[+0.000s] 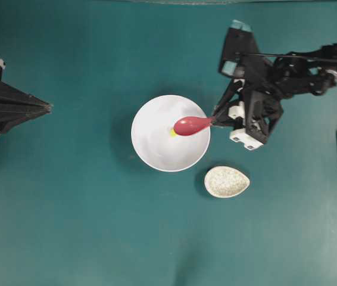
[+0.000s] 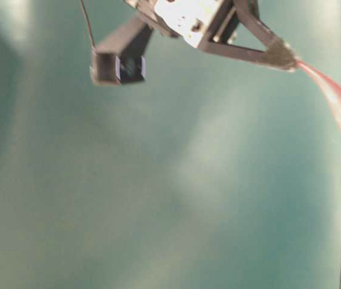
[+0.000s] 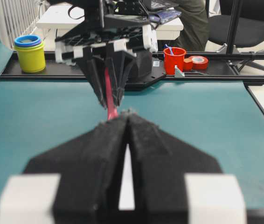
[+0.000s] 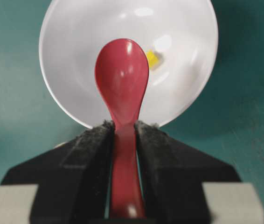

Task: Scoop the yellow hexagonal prism block from the bowl with a spoon using the right arm.
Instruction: 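Lower the spoon bowl into the white bowl beside the yellow block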

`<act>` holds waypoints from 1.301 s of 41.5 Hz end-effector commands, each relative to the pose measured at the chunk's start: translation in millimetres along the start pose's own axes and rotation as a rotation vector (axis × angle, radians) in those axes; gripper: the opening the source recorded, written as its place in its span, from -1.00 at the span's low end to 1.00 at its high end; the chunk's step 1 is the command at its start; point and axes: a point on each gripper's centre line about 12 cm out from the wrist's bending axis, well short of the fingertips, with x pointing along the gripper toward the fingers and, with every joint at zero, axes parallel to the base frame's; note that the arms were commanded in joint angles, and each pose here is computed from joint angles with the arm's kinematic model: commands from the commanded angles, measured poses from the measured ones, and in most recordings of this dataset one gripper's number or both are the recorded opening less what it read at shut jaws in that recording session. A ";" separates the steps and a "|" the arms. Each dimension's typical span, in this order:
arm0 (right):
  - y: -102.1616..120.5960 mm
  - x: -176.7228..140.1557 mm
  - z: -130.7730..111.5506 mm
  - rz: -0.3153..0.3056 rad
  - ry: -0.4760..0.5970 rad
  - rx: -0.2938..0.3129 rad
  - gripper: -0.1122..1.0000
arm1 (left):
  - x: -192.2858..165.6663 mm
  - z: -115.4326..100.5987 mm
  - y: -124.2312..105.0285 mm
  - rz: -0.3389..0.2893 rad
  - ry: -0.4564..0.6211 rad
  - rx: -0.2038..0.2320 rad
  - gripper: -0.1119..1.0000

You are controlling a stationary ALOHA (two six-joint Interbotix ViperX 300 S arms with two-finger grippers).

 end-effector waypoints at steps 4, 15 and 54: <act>4.0 -0.2 19.0 0.004 0.034 -0.030 -0.38 | 2.2 7.9 -0.3 -0.001 -0.021 -0.002 -0.80; 0.8 8.5 20.6 -0.021 0.144 -0.077 -0.38 | 2.1 7.3 0.0 0.000 -0.020 -0.001 -0.80; -5.9 41.7 12.5 -0.078 0.237 -0.056 -0.38 | 2.1 7.3 -0.3 -0.002 -0.020 0.000 -0.80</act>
